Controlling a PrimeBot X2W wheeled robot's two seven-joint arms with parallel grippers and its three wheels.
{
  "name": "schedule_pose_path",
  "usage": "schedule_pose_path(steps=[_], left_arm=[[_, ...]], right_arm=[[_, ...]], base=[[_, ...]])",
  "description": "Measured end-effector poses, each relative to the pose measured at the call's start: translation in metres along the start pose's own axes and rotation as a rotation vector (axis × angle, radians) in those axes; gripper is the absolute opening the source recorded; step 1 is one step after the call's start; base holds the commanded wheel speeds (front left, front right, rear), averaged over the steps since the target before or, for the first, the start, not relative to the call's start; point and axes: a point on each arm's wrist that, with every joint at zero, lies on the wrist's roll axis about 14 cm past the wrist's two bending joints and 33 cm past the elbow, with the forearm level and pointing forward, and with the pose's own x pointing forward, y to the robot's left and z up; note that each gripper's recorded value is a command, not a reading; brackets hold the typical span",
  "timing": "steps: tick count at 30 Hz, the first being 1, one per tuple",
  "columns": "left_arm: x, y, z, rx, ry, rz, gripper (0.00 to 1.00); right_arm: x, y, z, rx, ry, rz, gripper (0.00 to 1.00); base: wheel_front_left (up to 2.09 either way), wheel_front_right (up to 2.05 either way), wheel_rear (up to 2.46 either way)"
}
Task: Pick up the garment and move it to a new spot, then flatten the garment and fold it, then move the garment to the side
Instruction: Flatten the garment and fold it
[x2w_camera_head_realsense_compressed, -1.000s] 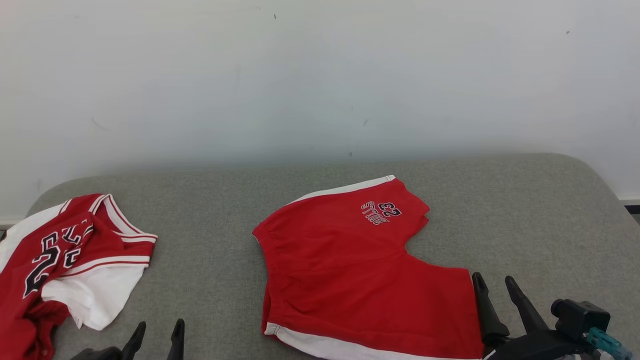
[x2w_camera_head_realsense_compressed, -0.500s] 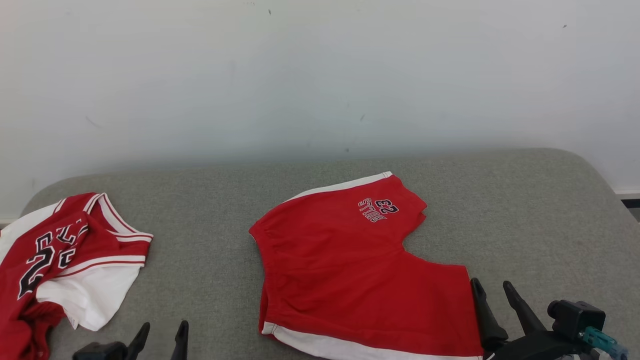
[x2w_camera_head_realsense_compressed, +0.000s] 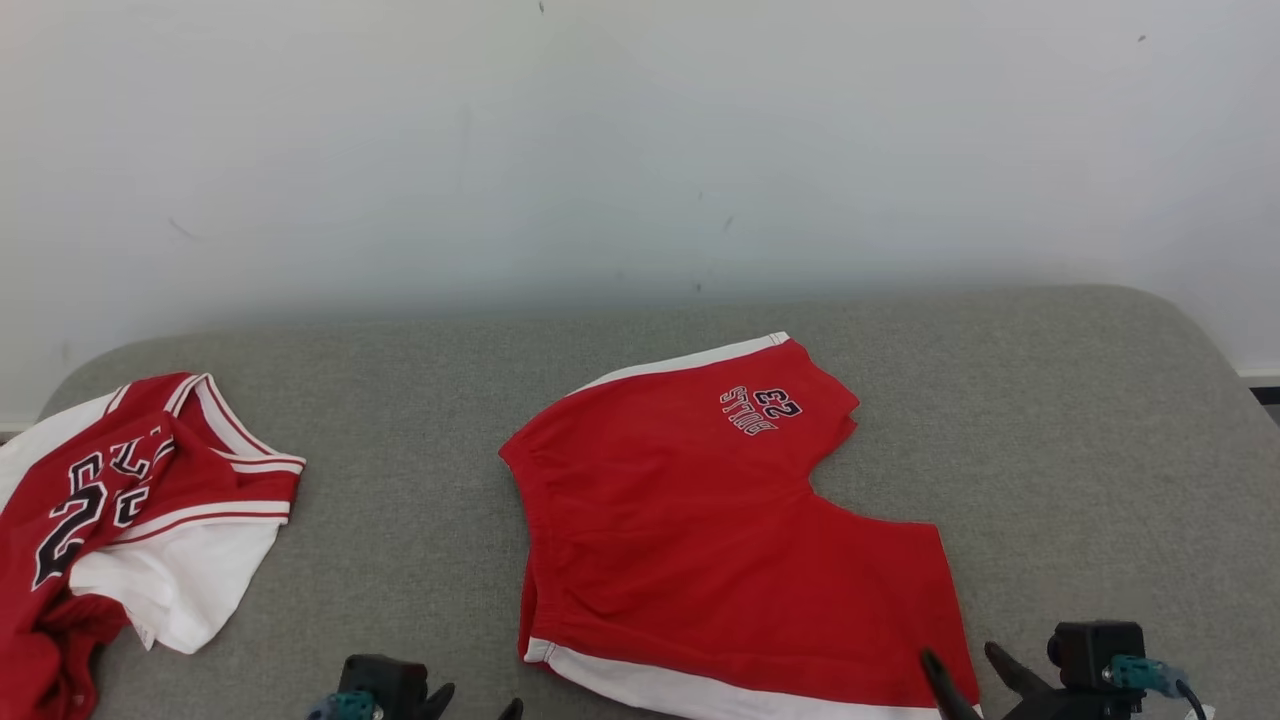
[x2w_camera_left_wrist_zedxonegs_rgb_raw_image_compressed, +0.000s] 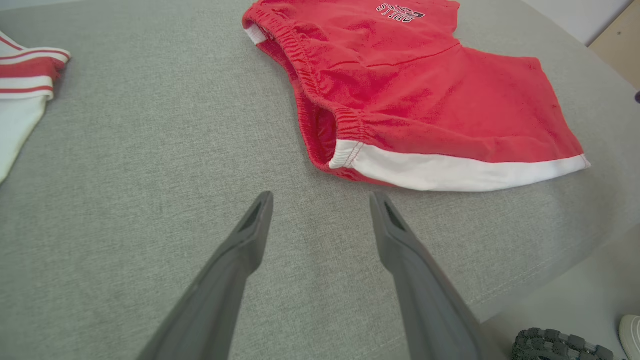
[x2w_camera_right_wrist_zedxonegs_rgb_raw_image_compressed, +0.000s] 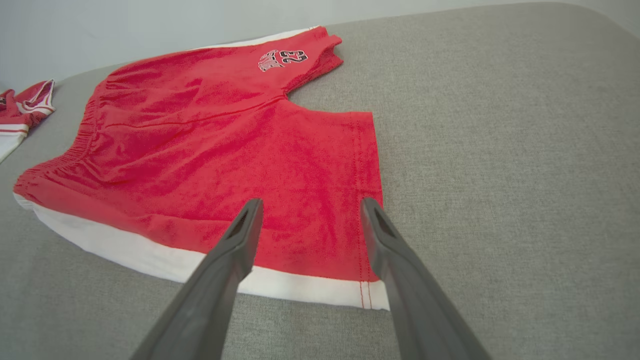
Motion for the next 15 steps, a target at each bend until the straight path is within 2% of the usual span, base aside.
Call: schedule_pose_path(steps=[8,15], left_arm=[[0.024,-0.01,-0.016,-0.006,0.125,-0.04,1.0],[0.043,-0.014,-0.016,0.006,0.174,-0.064,1.0]], right_arm=[[-0.003,-0.011,-0.046,0.022,0.192,-0.044,1.0],[-0.007,-0.024,-0.066,0.053,0.262,-0.095,1.0]], base=[[0.0,0.0,0.0],[0.0,0.0,0.0]])
